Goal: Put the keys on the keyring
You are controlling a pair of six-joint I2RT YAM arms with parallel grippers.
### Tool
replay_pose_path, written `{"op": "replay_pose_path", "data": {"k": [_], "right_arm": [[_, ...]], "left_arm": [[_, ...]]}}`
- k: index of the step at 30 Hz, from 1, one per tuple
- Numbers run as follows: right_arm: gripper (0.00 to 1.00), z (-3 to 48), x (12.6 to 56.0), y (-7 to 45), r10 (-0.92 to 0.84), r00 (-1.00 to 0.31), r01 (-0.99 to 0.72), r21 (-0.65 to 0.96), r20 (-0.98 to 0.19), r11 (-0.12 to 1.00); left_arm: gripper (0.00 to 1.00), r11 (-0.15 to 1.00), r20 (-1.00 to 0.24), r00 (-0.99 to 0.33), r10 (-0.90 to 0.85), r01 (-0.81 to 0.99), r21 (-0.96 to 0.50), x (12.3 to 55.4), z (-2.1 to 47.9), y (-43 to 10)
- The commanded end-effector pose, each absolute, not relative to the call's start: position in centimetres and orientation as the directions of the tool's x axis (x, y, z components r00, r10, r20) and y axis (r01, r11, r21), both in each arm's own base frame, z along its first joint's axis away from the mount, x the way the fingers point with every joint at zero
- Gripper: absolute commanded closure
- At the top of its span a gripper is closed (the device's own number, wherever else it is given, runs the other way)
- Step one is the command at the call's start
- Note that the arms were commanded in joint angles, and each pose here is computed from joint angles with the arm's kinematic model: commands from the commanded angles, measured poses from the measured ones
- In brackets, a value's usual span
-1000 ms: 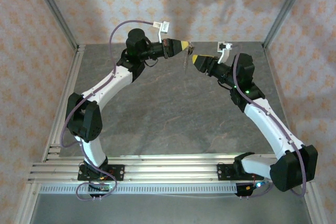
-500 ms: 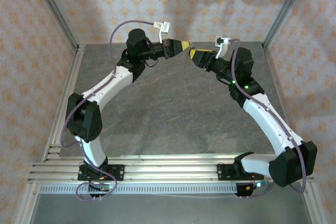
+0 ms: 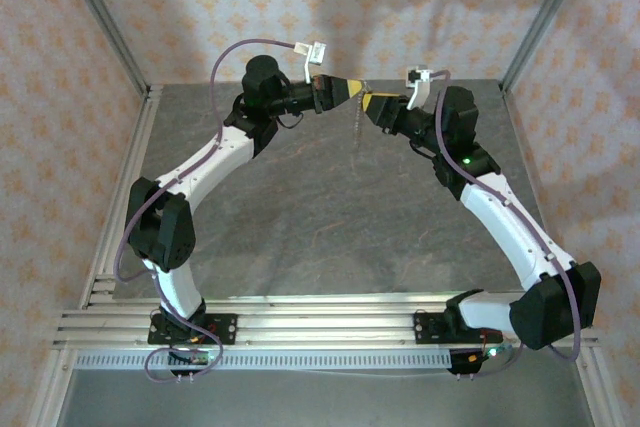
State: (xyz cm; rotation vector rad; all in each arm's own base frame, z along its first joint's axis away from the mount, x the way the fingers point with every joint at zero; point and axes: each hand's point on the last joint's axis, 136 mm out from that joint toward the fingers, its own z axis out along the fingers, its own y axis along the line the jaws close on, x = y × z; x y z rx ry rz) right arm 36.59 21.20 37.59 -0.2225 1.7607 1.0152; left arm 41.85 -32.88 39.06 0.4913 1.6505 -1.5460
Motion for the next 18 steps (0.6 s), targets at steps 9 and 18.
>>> {"op": "replay_pose_path", "data": {"k": [9, 18], "right_arm": [[0.66, 40.0, 36.3, 20.5, 0.283, -0.355, -0.592, 0.449, -0.891, 0.67], [0.58, 40.9, 36.2, 20.4, 0.265, -0.337, -0.601, 0.423, -0.903, 0.678]], "left_arm": [[1.0, 0.144, -0.808, -0.536, -0.244, 0.804, -0.577, 40.5, 42.2, -33.2], [1.0, 0.141, -0.808, -0.54, -0.236, 0.804, -0.578, 40.5, 42.1, -33.4]]}}
